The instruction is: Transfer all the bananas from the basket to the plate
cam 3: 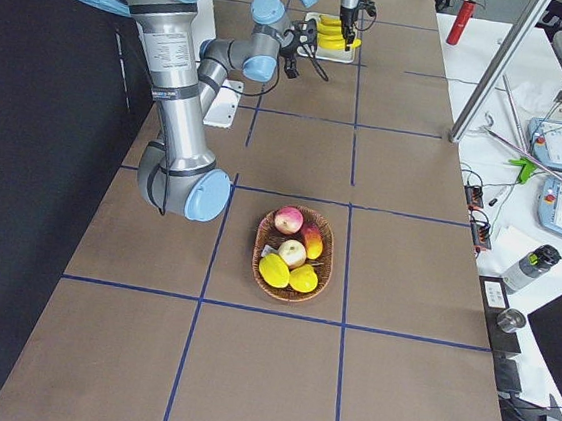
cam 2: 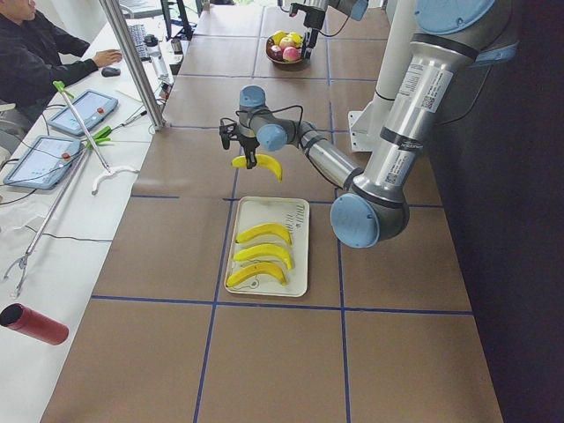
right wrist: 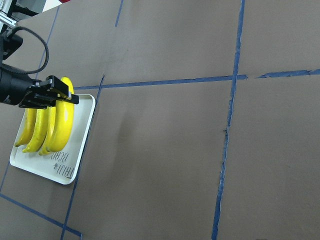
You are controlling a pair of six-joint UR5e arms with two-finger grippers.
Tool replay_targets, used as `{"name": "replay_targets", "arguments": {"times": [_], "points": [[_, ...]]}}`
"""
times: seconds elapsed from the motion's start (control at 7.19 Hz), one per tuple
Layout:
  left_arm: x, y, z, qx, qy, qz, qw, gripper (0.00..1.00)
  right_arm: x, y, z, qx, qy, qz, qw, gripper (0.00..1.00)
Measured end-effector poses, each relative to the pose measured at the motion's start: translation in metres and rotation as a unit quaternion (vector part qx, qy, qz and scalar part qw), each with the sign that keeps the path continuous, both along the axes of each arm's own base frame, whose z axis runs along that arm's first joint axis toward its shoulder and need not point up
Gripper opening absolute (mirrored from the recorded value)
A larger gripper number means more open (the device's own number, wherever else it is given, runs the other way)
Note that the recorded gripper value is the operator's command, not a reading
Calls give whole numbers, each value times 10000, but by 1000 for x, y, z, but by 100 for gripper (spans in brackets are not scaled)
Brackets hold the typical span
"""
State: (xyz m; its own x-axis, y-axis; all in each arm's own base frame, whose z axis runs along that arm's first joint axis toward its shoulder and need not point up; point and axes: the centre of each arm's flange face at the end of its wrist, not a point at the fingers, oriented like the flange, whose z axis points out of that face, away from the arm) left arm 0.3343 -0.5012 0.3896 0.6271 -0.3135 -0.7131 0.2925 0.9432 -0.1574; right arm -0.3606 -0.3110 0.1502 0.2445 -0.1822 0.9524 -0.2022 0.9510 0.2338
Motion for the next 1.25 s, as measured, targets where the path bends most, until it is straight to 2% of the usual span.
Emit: {"name": "replay_targets", "arguments": {"times": [0.42, 0.84, 0.97, 1.11, 1.25], "points": [[-4, 10, 51, -379, -324, 10, 9988, 0, -3, -2, 3, -21, 50, 4, 10000, 100], [2, 6, 82, -502, -569, 15, 9971, 0, -5, -3, 5, -41, 81, 1, 10000, 100], [6, 6, 88, -488, -660, 9, 9966, 83, -6, -3, 5, -42, 82, 4, 10000, 100], [10, 8, 91, -470, -701, 25, 9964, 99, -5, -3, 5, -41, 82, 8, 10000, 100], [12, 9, 89, -437, -689, 29, 9967, 99, -5, -4, 5, -40, 86, 20, 10000, 100]]}}
